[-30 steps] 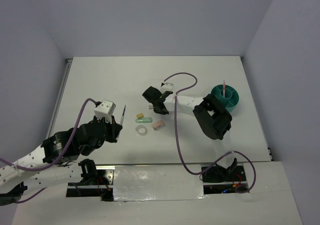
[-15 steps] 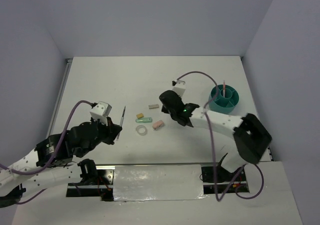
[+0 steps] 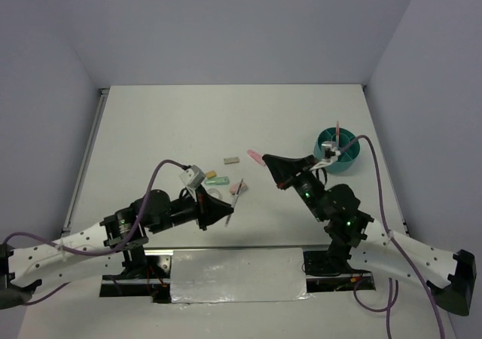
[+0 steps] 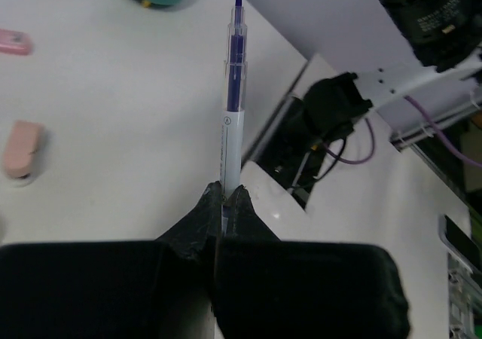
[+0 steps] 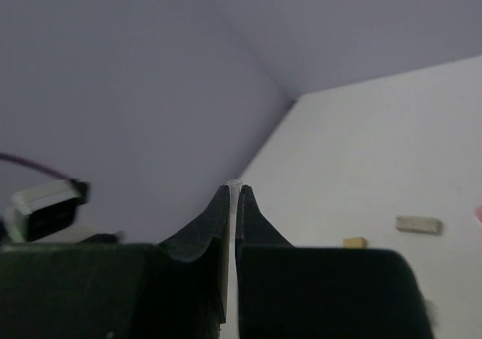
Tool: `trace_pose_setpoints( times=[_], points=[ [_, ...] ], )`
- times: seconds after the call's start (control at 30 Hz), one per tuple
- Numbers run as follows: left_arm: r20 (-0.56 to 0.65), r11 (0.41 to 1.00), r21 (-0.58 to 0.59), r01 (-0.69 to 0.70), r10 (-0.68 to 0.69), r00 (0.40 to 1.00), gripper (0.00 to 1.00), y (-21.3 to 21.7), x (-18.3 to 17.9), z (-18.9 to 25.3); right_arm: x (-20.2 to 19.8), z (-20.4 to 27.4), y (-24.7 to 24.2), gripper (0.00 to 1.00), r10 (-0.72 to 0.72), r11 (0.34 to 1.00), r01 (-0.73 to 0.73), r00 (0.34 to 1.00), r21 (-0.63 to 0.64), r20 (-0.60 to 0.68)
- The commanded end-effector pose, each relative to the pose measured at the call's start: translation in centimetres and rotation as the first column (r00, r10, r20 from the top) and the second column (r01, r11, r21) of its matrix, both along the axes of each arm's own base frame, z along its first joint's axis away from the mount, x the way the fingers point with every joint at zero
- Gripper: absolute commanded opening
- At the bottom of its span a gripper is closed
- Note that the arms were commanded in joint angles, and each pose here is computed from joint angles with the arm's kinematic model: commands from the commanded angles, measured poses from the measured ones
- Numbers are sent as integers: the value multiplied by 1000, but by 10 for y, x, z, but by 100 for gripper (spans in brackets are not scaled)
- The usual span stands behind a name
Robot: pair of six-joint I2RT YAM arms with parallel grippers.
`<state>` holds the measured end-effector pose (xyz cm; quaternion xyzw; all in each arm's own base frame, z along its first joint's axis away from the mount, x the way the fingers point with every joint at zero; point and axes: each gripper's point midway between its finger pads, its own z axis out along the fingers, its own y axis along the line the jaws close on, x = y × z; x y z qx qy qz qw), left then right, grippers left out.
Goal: Sort the stationery into containers
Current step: Close the pen cap on the pen.
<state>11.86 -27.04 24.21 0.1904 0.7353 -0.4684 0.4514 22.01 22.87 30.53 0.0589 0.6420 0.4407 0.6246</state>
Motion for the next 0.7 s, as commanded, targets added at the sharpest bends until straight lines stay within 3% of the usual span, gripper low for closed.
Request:
trace_pose_setpoints(
  times=[0.0,0.07,0.27,0.67],
  points=[
    [218,909,-319,269,-206,954,0,-30,-34,88,-54,68,-8,0,165,955,-230,936,187,310],
    [264,876,-353,328,-243,933,0,-34,-42,97,-65,72,-13,0,186,942,-267,920,204,344],
    [245,871,-354,341,-265,932,0,-47,-40,90,-79,83,-19,0,213,912,-323,901,255,378],
    [215,891,-331,311,-249,944,0,-48,-35,77,-105,95,0,0,330,848,-474,822,237,465]
  ],
)
